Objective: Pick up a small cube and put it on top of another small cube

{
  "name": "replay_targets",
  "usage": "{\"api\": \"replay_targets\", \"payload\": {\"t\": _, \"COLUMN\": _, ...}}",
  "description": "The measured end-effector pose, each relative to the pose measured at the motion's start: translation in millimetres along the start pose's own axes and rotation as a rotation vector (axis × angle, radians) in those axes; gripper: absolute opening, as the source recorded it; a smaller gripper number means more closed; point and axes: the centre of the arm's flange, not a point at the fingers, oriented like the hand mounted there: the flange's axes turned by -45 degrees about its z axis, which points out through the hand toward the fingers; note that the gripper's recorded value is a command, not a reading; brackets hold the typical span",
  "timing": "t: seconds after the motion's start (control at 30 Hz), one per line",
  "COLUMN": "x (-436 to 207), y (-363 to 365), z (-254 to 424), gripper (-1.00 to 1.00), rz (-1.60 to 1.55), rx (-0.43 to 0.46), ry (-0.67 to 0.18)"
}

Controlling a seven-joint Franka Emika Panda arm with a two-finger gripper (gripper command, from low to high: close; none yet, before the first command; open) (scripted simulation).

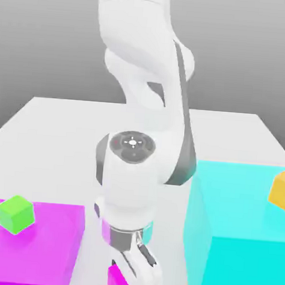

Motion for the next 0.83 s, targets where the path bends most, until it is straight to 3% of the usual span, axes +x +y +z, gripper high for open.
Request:
{"api": "replay_targets", "payload": {"t": 0.1, "x": 0, "y": 0, "z": 3, "gripper": -1.0, "rz": 0.001, "rx": 0.0, "ry": 0.0}}
{"api": "replay_targets", "payload": {"t": 0.27, "x": 5, "y": 4, "z": -52, "gripper": -1.0, "rz": 0.009, "rx": -0.005, "ry": 0.002}}
{"api": "replay_targets", "payload": {"t": 0.43, "x": 93, "y": 81, "z": -107, "gripper": -1.0, "rz": 0.205, "rx": -0.046, "ry": 0.025}}
{"api": "replay_targets", "payload": {"t": 0.57, "x": 155, "y": 180, "z": -159, "gripper": -1.0, "rz": 0.422, "rx": -0.025, "ry": 0.01}}
{"api": "replay_targets", "payload": {"t": 0.7, "x": 162, "y": 199, "z": -137, "gripper": -1.0, "rz": 0.452, "rx": -0.005, "ry": 0.002}}
{"api": "replay_targets", "payload": {"t": 0.73, "x": 159, "y": 194, "z": -123, "gripper": 1.0, "rz": 0.439, "rx": -0.004, "ry": 0.001}}
{"api": "replay_targets", "payload": {"t": 0.83, "x": 159, "y": 194, "z": -123, "gripper": 1.0, "rz": 0.439, "rx": -0.004, "ry": 0.001}}
